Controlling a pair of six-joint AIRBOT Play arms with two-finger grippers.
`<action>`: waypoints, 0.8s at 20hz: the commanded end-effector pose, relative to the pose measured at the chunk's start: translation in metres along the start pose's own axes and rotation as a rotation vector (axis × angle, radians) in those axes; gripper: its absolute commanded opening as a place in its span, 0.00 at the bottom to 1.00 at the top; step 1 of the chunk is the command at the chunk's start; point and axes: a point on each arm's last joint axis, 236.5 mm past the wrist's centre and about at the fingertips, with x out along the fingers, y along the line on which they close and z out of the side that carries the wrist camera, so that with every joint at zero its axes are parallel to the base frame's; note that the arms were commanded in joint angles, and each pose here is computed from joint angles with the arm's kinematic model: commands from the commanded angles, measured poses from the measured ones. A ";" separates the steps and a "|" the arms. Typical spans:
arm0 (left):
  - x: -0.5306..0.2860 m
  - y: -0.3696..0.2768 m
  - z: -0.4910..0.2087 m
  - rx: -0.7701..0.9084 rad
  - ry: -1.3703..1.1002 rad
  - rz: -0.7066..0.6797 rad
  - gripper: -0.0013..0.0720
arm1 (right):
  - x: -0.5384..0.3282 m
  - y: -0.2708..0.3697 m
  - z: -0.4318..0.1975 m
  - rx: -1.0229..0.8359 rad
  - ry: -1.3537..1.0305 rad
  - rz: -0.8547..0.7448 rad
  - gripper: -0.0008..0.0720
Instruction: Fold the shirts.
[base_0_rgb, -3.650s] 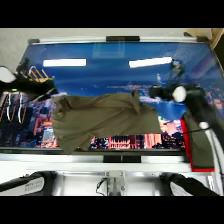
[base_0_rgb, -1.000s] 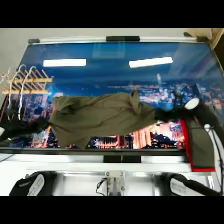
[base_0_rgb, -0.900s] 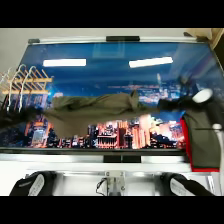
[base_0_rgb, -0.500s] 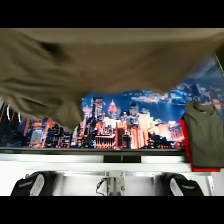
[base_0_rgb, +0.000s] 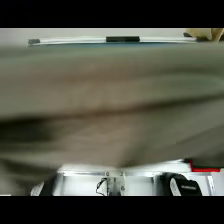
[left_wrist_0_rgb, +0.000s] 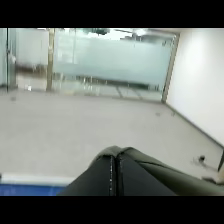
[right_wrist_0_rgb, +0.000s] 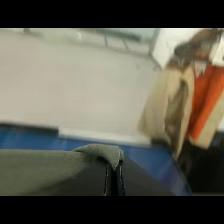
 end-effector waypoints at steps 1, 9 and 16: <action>0.031 0.028 -0.079 -0.049 0.285 0.039 0.06 | 0.034 0.008 -0.093 0.011 0.405 0.039 0.12; 0.127 0.106 -0.392 -0.378 0.886 0.054 0.06 | 0.178 0.049 -0.356 0.026 0.955 0.077 0.12; 0.261 0.132 -0.505 -0.472 0.880 0.108 0.06 | 0.342 0.138 -0.417 0.172 0.778 0.145 0.12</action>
